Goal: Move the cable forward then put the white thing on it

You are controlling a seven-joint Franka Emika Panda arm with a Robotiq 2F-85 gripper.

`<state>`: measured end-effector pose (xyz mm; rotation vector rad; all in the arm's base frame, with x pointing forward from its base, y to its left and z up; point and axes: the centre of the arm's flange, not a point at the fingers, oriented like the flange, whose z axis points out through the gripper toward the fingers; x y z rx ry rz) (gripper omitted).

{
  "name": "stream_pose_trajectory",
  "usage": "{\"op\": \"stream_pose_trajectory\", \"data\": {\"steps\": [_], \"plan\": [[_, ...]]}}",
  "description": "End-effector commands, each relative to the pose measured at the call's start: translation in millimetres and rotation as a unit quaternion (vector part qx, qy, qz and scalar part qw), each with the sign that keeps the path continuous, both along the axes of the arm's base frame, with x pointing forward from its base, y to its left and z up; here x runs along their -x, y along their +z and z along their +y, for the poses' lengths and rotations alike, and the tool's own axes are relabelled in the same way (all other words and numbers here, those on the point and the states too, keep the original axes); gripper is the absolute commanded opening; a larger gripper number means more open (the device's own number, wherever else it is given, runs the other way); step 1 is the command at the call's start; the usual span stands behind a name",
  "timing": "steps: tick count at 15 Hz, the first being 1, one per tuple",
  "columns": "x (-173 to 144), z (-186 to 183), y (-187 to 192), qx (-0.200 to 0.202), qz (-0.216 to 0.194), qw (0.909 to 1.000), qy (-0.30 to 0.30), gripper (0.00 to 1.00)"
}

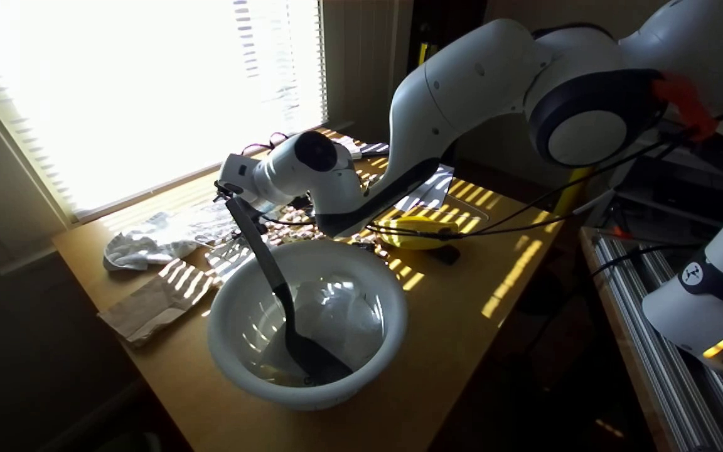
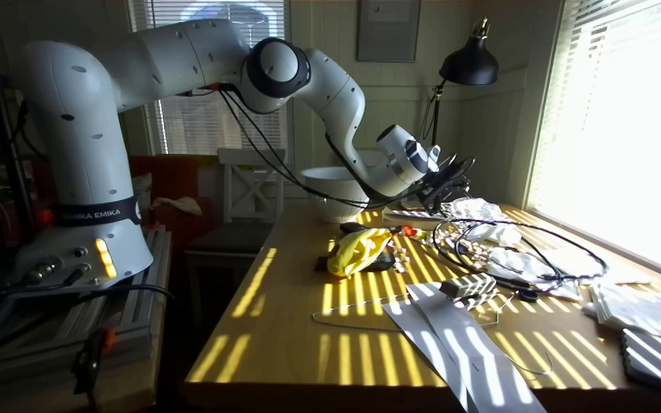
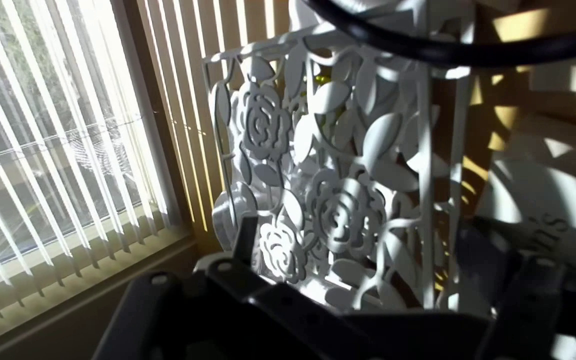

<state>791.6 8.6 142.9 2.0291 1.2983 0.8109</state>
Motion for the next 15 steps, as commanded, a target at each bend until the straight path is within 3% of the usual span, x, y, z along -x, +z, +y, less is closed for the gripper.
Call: {"op": "stream_pose_trajectory", "data": {"steps": [1,5,9,10,11,15], "plan": [[-8.7,5.6,-6.3,-0.003,-0.001,1.0000,-0.003,1.00],[-16.0,3.5,-7.5,0.014,-0.045,0.9989,-0.003,1.00],[-23.5,1.7,-11.3,0.027,-0.057,0.9980,-0.009,1.00],[-24.4,1.8,-18.6,0.028,-0.060,0.9978,-0.011,0.75],[-25.5,1.5,-24.6,0.030,-0.062,0.9975,-0.013,0.74],[-25.3,1.3,-37.8,0.025,-0.080,0.9962,-0.023,0.44]]}}
